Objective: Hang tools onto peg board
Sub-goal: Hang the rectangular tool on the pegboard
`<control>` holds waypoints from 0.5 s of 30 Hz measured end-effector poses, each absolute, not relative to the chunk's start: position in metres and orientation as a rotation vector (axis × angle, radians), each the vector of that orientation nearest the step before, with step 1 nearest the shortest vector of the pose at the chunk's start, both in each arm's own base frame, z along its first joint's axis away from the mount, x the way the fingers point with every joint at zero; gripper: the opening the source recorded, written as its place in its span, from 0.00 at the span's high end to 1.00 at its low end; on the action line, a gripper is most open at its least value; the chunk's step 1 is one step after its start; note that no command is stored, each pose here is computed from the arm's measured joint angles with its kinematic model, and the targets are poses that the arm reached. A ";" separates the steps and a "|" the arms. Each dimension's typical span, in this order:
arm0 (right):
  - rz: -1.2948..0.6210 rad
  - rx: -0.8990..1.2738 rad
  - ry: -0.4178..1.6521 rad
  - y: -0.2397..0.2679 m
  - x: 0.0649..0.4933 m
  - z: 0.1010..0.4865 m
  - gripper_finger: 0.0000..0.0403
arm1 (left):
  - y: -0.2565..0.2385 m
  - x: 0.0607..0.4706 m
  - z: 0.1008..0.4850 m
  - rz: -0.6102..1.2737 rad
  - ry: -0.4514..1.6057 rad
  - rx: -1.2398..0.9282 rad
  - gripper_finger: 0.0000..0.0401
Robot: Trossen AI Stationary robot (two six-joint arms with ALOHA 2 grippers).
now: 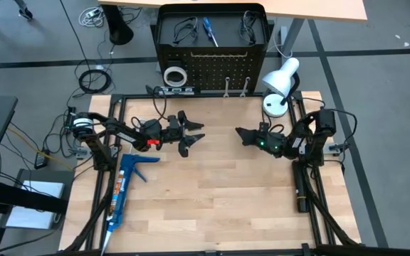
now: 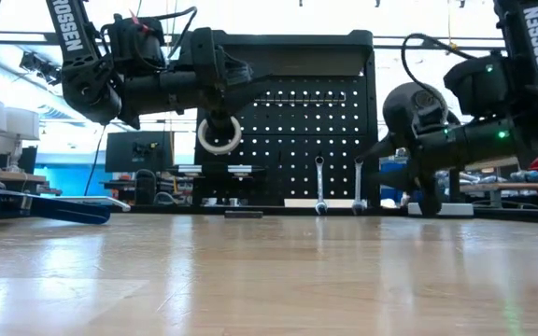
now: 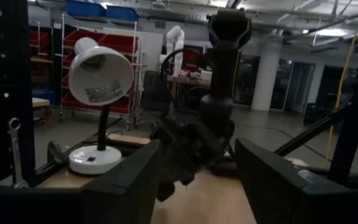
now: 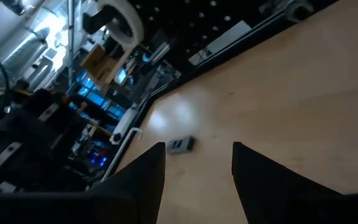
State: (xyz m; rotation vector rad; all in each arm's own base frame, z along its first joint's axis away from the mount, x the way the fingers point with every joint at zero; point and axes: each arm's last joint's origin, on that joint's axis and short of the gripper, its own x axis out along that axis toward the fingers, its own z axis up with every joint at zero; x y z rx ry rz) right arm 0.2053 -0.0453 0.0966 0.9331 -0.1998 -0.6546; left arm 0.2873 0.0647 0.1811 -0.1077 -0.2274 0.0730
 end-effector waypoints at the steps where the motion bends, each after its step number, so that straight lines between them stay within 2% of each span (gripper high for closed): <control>1: -0.644 0.923 -0.202 -0.043 0.207 0.098 0.53 | 0.065 0.287 0.181 0.076 -0.220 -0.098 0.47; 11: -0.582 0.676 -0.195 -0.008 0.235 0.113 0.54 | 0.069 0.303 0.174 0.093 -0.039 -0.078 0.47; 15: -0.583 0.558 -0.183 0.003 0.241 0.117 0.54 | 0.069 0.304 0.176 0.095 -0.051 -0.070 0.47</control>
